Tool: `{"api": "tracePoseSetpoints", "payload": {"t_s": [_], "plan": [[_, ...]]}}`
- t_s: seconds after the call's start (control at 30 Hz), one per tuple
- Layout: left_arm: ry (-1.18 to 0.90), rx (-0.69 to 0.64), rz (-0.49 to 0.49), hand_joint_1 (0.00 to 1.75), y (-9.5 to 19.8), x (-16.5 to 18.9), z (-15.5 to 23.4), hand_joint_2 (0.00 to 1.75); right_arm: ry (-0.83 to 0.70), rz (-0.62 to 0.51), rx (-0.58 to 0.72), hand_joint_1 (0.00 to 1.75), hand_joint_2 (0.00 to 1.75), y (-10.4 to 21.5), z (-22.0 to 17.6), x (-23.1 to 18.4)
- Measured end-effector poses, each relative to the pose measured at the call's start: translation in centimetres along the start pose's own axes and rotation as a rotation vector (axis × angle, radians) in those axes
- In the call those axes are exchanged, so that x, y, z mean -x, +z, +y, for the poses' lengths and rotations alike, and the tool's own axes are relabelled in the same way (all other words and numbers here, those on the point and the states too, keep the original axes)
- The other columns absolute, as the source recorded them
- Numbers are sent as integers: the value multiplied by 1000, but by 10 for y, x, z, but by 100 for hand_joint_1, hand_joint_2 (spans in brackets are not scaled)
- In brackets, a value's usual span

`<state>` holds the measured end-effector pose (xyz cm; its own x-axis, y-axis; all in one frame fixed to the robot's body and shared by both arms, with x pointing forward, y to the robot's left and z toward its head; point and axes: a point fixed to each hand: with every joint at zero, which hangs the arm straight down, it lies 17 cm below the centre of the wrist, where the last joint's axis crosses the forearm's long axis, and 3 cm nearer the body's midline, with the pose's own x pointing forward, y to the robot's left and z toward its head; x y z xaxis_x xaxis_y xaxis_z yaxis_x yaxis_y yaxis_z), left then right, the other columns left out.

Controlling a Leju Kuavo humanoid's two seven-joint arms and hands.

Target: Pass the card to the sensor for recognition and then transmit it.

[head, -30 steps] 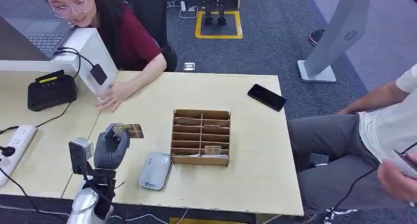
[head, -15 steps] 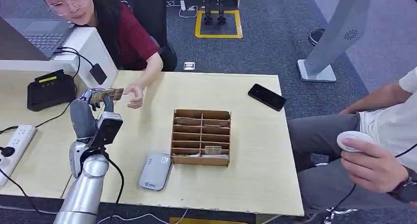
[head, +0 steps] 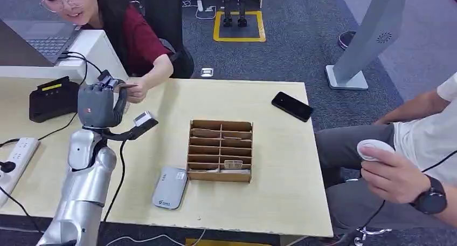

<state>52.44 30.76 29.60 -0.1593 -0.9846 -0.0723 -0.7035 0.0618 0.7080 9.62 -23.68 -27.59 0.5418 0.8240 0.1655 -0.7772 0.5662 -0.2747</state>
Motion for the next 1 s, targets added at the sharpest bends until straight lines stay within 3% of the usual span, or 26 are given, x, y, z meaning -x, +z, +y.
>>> {"api": "tracePoseSetpoints", "payload": {"t_s": [0.13, 0.17, 0.5, 1.0], "plan": [[-6, 11, 14, 175, -1, 5, -4, 175, 6, 3, -3, 0, 175, 0, 0, 0], [-4, 14, 17, 0, -1, 6, -5, 175, 7, 4, -3, 0, 175, 0, 1, 0], [156, 49, 128, 0, 7, 17, -33, 175, 7, -9, -1, 0, 175, 0, 0, -2], [189, 99, 152, 0, 14, 17, -52, 175, 7, -10, -2, 0, 175, 0, 1, -2]]}}
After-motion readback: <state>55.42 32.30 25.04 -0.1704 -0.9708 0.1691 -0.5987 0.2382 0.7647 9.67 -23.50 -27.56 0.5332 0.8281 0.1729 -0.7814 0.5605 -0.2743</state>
